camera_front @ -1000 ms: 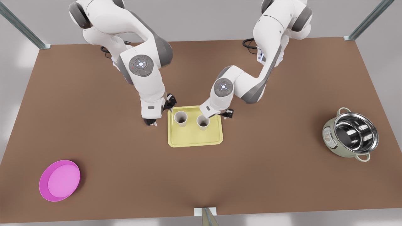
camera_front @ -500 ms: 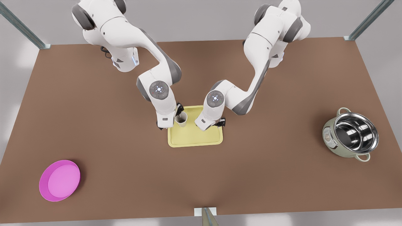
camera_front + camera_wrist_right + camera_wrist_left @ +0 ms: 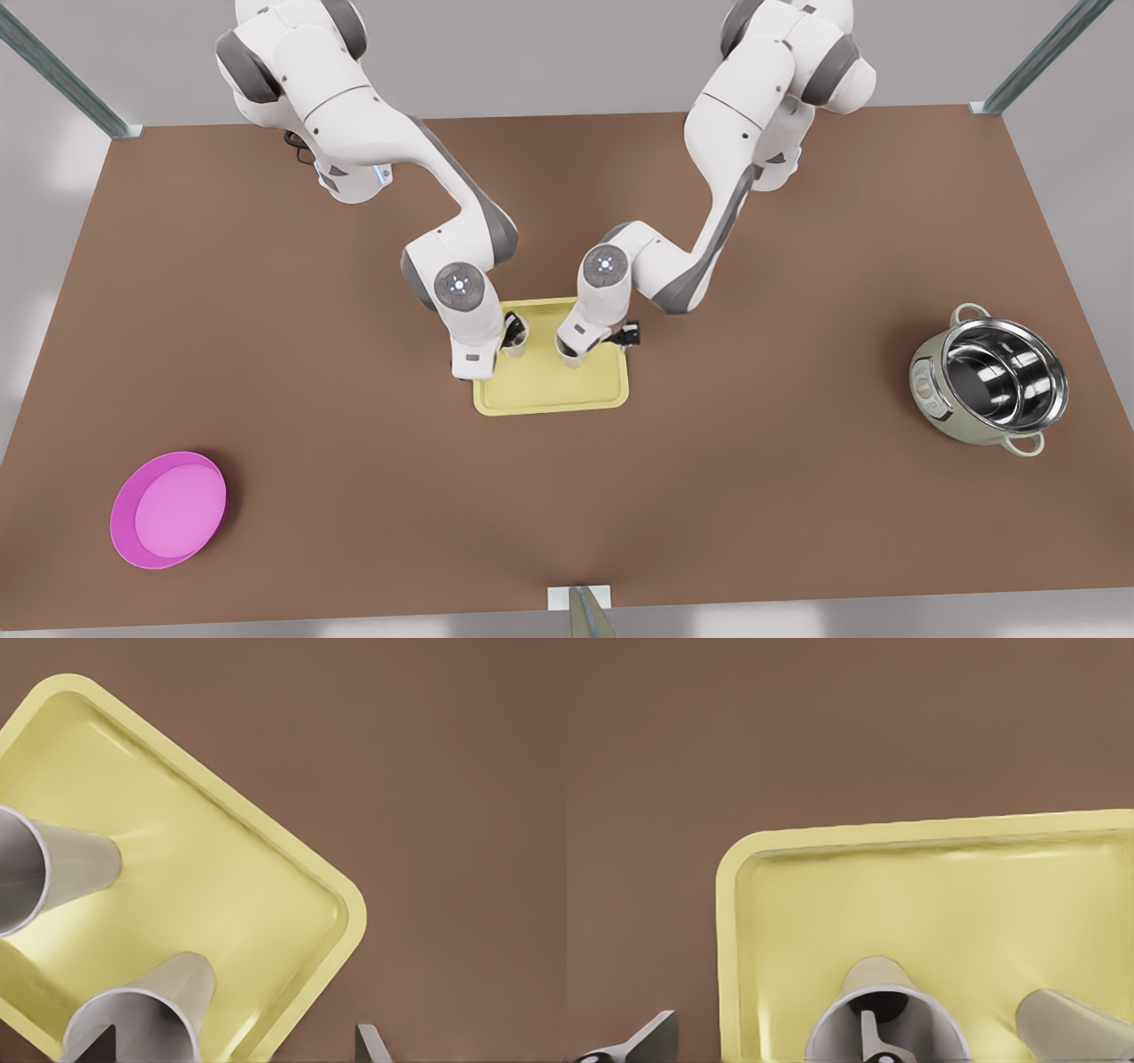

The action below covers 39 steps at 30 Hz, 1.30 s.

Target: Use the left arm to pick up the white IKEA cup from the tray and place it on the middle-left position; use the right arm to pick up the white IKEA cup from the tray and place it on the middle-right position

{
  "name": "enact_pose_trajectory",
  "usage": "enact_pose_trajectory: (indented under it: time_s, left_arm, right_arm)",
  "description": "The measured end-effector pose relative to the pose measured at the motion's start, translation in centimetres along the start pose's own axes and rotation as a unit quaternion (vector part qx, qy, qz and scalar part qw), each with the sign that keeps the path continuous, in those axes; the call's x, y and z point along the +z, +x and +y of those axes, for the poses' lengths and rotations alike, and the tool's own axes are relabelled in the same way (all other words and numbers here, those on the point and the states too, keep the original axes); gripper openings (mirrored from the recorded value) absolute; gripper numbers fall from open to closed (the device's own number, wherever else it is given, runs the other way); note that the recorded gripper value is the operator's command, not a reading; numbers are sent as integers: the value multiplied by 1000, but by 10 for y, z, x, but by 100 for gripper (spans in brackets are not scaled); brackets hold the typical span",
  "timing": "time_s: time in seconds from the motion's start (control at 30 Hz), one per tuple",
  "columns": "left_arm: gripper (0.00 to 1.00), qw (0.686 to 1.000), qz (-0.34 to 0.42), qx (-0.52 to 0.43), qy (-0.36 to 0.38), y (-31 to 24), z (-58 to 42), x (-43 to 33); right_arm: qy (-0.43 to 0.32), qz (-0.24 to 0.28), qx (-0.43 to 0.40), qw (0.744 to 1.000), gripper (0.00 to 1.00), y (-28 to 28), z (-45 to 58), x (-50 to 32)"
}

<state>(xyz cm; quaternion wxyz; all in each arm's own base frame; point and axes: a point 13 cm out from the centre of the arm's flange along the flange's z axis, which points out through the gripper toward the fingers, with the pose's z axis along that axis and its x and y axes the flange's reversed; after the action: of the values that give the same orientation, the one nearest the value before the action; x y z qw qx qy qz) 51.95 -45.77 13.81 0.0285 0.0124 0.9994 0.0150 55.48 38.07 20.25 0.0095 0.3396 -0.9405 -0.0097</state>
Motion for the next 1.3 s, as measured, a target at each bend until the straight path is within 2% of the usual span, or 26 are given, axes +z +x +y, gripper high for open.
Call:
enact_pose_trajectory:
  time_s: [0.5,0.53,0.63,0.67,0.73,0.8,0.87,0.9,0.97,1.0,1.17,1.3]
  left_arm:
    - [97,999,-31,-27,19,0,-9,30]
    - [79,999,-32,-29,20,-1,-9,30]
    - [43,998,-38,-34,25,-3,-10,27]
    - [34,998,-39,-36,27,-4,-11,26]
    - [30,998,-41,-41,32,-6,-13,24]
    - [27,997,-43,-46,36,-7,-15,23]
    - [25,997,-46,-51,39,-9,-16,22]
    - [24,997,-47,-54,41,-9,-17,21]
    - [12,996,-50,-62,46,-13,-17,14]
    - [12,995,-52,-67,48,-16,-16,9]
    - [11,992,-56,-102,56,-35,8,-41]
    - [13,978,-23,-201,51,-16,178,-72]
  right_arm:
    - [-8,45,11,999,100,23,-1,65]
    - [-9,50,12,999,100,26,0,70]
    - [-11,60,11,998,100,31,3,85]
    - [-12,61,9,998,100,31,6,87]
    - [-15,61,5,998,100,30,14,89]
    - [-15,60,5,998,83,30,16,90]
    - [-16,60,5,998,75,30,17,90]
    - [-16,59,5,998,66,29,17,91]
    - [-16,59,6,998,48,29,18,90]
    - [-16,59,6,998,41,29,18,90]
    - [-18,61,5,998,30,29,25,88]
    - [-22,63,2,998,25,30,35,78]
